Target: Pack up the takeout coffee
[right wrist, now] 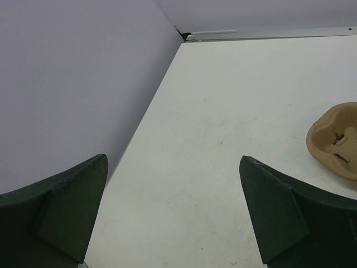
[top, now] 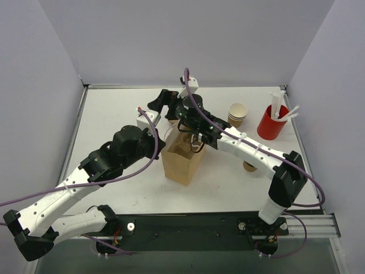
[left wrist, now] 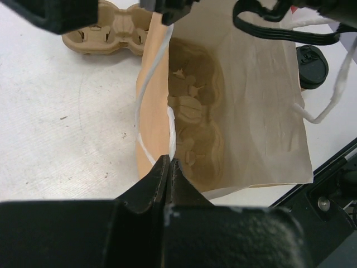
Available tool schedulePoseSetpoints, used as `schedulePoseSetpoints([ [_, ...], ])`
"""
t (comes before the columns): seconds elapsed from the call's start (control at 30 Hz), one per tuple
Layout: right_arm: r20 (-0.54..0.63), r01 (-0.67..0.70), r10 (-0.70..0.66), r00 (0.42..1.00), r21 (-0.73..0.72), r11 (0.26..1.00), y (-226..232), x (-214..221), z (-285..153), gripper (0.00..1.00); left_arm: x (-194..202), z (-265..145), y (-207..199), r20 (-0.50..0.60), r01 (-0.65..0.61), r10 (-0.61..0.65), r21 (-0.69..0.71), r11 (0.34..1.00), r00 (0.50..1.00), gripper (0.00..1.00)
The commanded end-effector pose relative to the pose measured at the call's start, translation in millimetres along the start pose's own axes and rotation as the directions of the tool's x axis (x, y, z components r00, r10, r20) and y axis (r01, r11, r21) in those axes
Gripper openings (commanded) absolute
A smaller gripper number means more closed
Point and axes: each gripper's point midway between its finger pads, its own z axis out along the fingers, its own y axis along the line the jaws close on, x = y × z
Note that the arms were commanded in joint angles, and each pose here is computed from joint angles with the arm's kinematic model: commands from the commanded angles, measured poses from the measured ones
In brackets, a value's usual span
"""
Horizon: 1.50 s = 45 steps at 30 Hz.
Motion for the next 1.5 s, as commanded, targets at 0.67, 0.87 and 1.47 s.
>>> schedulePoseSetpoints([
  [0.67, 0.303, -0.105, 0.135, 0.944, -0.111, 0.988, 31.1, -126.3, -6.7, 1.0, -4.3, -1.9, -6.7, 0.012, 0.039, -0.039, -0.012, 0.999, 0.999, 0.0],
  [0.87, 0.315, -0.133, 0.153, 0.937, -0.082, 0.988, 20.8, -140.9, -17.1, 1.0, -6.8, -2.5, -3.3, 0.023, 0.052, -0.051, -0.034, 0.998, 0.998, 0.0],
  [1.47, 0.034, 0.088, -0.111, 0.993, 0.403, 0.911, -49.5, -121.8, -111.0, 1.0, -23.3, -8.4, 1.4, 0.094, 0.138, -0.131, -0.072, 0.988, 0.987, 0.0],
])
